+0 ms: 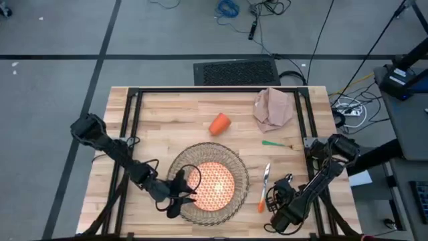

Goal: Set table place
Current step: Put the orange spoon to the right of the orange knife, then adjust the orange knife

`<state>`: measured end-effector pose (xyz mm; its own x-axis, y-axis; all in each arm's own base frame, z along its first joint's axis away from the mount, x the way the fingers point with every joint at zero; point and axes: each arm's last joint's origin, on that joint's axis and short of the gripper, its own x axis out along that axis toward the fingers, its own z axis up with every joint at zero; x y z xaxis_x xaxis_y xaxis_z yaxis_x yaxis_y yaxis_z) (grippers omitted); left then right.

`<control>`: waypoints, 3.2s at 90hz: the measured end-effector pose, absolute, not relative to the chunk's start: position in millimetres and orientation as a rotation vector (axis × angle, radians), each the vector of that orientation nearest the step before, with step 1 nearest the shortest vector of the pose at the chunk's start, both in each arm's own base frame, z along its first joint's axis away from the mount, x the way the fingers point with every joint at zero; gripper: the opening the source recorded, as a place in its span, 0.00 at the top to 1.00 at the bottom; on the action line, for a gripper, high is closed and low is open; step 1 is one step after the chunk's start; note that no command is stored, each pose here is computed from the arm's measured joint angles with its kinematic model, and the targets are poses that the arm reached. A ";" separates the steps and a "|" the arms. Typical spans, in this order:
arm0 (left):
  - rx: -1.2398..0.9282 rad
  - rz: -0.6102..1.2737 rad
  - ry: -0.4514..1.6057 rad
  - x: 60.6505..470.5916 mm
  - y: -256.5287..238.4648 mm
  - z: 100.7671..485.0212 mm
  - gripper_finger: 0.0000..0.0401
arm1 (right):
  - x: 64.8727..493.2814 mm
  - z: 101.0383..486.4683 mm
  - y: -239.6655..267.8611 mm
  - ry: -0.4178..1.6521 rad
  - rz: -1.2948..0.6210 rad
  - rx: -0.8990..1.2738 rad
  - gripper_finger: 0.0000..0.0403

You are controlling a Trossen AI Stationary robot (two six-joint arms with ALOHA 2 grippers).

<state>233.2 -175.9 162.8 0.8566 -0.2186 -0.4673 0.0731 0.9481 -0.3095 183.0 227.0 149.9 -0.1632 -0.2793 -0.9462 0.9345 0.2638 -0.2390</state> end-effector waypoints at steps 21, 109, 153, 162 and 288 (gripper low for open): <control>-0.287 -0.153 0.521 233.2 -175.8 162.8 0.68 | 175.0 130.1 218.3 1.377 -1.247 0.725 0.87; -0.285 -0.145 0.517 233.4 -175.3 162.8 0.68 | 187.2 118.1 179.1 1.312 -1.312 0.627 0.87; -0.282 -0.144 0.521 233.2 -175.3 162.4 0.68 | 204.6 117.6 158.8 1.292 -1.295 0.583 0.87; -0.282 -0.144 0.521 233.3 -175.2 162.4 0.68 | 207.4 117.5 155.7 1.287 -1.289 0.576 0.87; -0.284 -0.160 0.530 231.8 -177.0 162.2 0.68 | 179.3 161.5 246.0 1.188 -1.030 0.759 0.92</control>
<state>231.8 -177.0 162.2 0.8517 -0.2230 -0.4742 0.0774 0.9485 -0.3072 179.3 246.0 161.5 0.0478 -0.2335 -0.9712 0.9281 0.3699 -0.0433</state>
